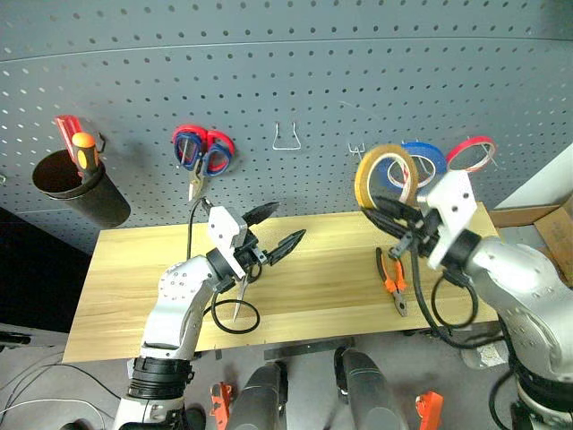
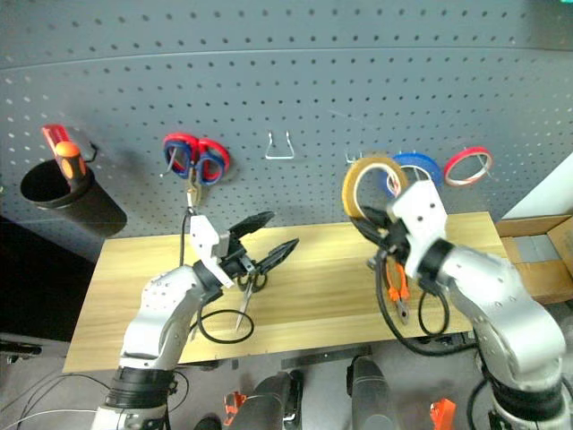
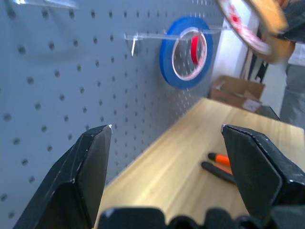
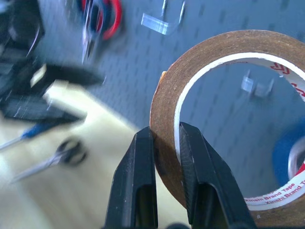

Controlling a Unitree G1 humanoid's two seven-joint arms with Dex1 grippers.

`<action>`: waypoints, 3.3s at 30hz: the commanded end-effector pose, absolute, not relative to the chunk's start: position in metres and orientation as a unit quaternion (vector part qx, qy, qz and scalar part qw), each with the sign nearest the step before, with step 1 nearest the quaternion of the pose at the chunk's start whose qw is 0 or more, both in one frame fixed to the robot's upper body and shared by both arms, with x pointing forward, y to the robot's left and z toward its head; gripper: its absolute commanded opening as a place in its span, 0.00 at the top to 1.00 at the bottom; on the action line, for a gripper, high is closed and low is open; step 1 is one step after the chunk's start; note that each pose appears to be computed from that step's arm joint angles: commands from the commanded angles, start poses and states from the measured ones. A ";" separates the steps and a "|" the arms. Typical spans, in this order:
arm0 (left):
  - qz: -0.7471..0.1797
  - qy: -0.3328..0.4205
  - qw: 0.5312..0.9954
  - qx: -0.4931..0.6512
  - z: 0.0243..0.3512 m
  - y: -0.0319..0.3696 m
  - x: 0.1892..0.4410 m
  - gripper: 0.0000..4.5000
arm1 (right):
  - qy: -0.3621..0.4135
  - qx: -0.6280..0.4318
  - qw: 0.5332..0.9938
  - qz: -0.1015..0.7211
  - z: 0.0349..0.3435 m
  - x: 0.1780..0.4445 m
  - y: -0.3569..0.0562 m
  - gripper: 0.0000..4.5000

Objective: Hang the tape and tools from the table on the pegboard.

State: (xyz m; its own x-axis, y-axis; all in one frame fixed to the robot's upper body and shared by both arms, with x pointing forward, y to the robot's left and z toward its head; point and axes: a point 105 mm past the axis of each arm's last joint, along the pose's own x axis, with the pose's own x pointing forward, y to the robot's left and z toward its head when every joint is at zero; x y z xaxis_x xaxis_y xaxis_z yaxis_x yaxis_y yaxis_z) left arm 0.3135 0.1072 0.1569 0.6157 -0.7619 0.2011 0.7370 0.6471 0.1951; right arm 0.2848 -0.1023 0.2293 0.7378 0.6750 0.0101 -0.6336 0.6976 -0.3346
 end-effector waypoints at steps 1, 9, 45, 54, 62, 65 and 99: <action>-0.407 -0.167 0.896 0.054 0.171 0.108 0.308 0.12 | -0.097 -0.161 0.917 0.351 0.237 0.289 -0.098 0.98; -0.384 -0.175 0.905 0.059 0.174 0.113 0.307 0.12 | -0.075 -0.148 0.919 0.358 0.213 0.324 -0.085 0.98; -0.542 0.061 0.827 0.136 0.074 0.099 0.247 0.12 | 0.376 -0.076 0.919 0.091 0.041 0.327 -0.188 0.01; -0.532 0.064 0.835 0.125 0.081 0.101 0.237 0.12 | 0.395 -0.061 0.914 0.074 0.024 0.332 -0.188 0.01; -0.523 0.060 0.841 0.124 0.088 0.101 0.240 0.12 | 0.400 -0.047 0.913 0.071 0.015 0.337 -0.181 0.20; -0.521 0.058 0.843 0.122 0.090 0.101 0.241 0.12 | 0.402 -0.052 0.912 0.064 0.013 0.337 -0.184 0.40; -0.226 -0.266 0.937 0.015 0.210 0.149 0.287 0.12 | -0.305 -0.102 0.839 0.438 0.335 0.319 -0.011 0.59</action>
State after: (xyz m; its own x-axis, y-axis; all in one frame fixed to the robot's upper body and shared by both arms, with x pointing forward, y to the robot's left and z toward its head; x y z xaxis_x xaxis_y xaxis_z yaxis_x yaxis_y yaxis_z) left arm 0.2941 0.1499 0.2010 0.7729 -0.4545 0.4428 0.4519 0.8841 0.1189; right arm 0.3207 -0.0116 0.3163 0.4394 0.8304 0.3425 -0.7414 0.5506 -0.3838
